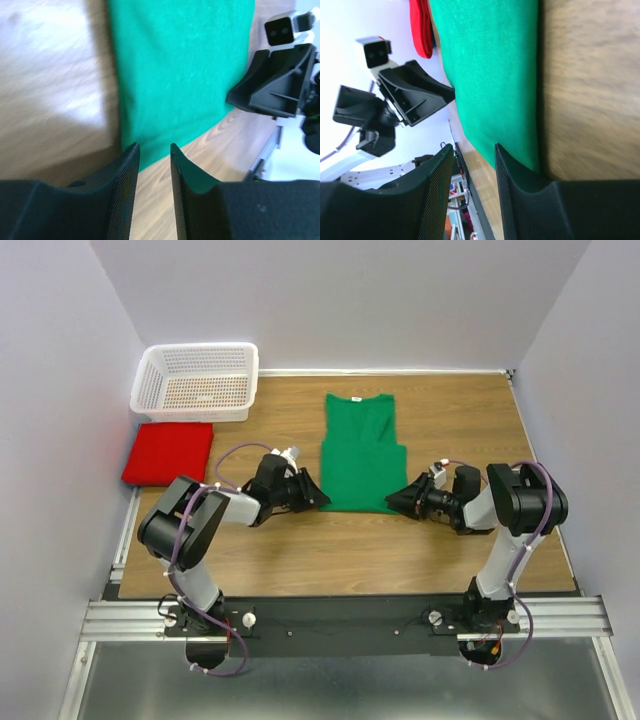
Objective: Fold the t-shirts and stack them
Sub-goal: Fold the tshirt
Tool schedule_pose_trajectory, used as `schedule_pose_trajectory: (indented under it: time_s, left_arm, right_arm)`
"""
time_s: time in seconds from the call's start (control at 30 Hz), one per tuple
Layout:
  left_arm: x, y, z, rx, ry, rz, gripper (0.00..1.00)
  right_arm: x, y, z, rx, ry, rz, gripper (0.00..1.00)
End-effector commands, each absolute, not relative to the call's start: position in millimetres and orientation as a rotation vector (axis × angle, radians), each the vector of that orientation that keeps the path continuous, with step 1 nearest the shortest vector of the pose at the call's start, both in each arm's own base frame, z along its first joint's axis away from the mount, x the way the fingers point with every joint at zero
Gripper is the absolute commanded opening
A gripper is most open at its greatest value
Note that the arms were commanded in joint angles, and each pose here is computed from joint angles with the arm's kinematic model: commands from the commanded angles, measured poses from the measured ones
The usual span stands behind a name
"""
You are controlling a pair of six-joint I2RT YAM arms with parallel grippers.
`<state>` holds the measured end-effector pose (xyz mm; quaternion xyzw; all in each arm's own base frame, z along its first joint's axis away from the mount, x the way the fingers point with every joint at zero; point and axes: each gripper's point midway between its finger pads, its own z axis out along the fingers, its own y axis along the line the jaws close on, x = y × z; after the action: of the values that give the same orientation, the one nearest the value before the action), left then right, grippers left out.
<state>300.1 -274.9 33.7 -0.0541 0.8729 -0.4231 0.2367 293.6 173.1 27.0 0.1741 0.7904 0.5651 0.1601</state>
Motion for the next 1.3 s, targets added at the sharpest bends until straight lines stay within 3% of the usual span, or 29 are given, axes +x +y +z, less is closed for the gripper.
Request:
schedule_pose_trajectory:
  time_s: [0.0, 0.27, 0.4, 0.57, 0.77, 0.9, 1.17, 1.27]
  left_arm:
    - [280.9, -258.5, 25.7, -0.244, 2.433, -1.196, 0.40]
    - [290.1, -261.8, 75.0, -0.180, 2.298, -1.214, 0.41]
    - [298.6, -259.8, 99.3, -0.165, 2.224, -1.184, 0.41]
    - [306.7, -246.5, 115.3, -0.171, 2.174, -1.082, 0.43]
    - [310.6, -235.5, 120.1, -0.167, 2.147, -0.995, 0.43]
    - [313.6, -234.5, 123.4, -0.158, 2.142, -0.980, 0.43]
    - [338.6, -246.5, 146.5, -0.101, 2.093, -0.972, 0.44]
    - [355.4, -255.8, 142.5, -0.082, 2.107, -0.967, 0.44]
  right_arm:
    - [285.6, 166.6, 19.1, 0.569, 2.260, 1.620, 0.47]
    - [305.3, 175.2, 91.4, 0.400, 2.104, 1.666, 0.51]
    - [309.8, 210.4, 114.9, 0.273, 2.086, 1.699, 0.53]
    - [303.0, 256.2, 81.8, 0.234, 2.208, 1.724, 0.53]
    - [297.1, 253.4, 7.7, 0.432, 2.371, 1.595, 0.52]
    - [288.4, 248.5, -9.5, 0.503, 2.420, 1.567, 0.51]
    - [353.6, 240.5, 96.3, 0.305, 2.207, 1.462, 0.52]
    - [384.3, 218.5, 110.9, 0.330, 2.150, 1.443, 0.52]
